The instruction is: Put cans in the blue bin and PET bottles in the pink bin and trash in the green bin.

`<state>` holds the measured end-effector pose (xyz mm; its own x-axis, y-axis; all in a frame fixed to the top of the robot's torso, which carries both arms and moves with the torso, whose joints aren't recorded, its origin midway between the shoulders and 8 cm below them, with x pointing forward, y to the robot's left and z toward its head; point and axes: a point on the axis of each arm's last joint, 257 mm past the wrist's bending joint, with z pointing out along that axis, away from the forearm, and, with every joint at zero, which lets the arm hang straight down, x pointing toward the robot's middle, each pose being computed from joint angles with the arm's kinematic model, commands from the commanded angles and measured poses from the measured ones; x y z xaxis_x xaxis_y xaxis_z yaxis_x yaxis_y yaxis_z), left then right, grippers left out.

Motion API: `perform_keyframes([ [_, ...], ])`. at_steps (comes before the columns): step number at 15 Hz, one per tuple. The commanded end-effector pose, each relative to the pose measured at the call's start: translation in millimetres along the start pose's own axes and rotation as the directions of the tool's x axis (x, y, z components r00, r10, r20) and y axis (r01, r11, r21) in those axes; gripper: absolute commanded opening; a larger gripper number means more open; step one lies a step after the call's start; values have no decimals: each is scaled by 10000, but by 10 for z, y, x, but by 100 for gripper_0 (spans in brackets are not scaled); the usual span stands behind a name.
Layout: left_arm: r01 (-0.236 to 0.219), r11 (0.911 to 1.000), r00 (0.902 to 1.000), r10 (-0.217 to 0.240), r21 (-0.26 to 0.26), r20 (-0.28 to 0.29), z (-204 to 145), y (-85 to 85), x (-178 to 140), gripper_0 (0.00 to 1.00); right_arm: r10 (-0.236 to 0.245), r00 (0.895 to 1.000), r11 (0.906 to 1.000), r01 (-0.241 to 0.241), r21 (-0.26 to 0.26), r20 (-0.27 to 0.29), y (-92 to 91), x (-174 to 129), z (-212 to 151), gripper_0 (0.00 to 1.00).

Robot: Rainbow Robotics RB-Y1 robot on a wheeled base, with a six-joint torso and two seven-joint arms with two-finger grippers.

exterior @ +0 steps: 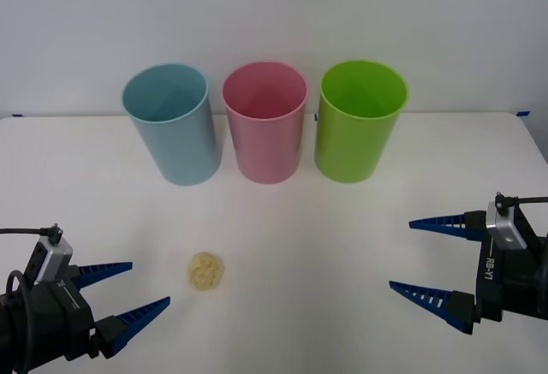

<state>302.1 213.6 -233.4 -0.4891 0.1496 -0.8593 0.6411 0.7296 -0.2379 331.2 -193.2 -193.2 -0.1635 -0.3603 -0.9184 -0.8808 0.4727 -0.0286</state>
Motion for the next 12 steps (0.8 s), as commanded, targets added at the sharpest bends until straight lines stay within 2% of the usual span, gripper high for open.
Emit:
perform_keyframes([
  [1,-286,9989,9995,281,-376,-153,130,-75,17,100,-2,10000,10000,2,0,2,0,-1,0,100],
  [3,-606,9969,9977,590,-503,-318,217,-56,8,100,-2,10000,10000,2,0,2,0,-1,0,100],
  [8,-365,9936,9941,251,-1070,-1057,402,54,-51,100,-2,10000,10000,2,0,2,0,-1,0,100],
  [10,-478,9897,9871,261,-1348,-1582,401,158,-29,100,-2,10000,10000,2,0,2,0,-1,0,100],
  [11,-348,9897,9824,83,-1391,-1866,382,182,0,100,-2,10000,10000,2,0,2,0,-1,0,100],
  [12,-513,9888,9797,226,-1402,-1991,386,207,-11,100,-2,10000,10000,2,0,2,0,-1,0,100],
])
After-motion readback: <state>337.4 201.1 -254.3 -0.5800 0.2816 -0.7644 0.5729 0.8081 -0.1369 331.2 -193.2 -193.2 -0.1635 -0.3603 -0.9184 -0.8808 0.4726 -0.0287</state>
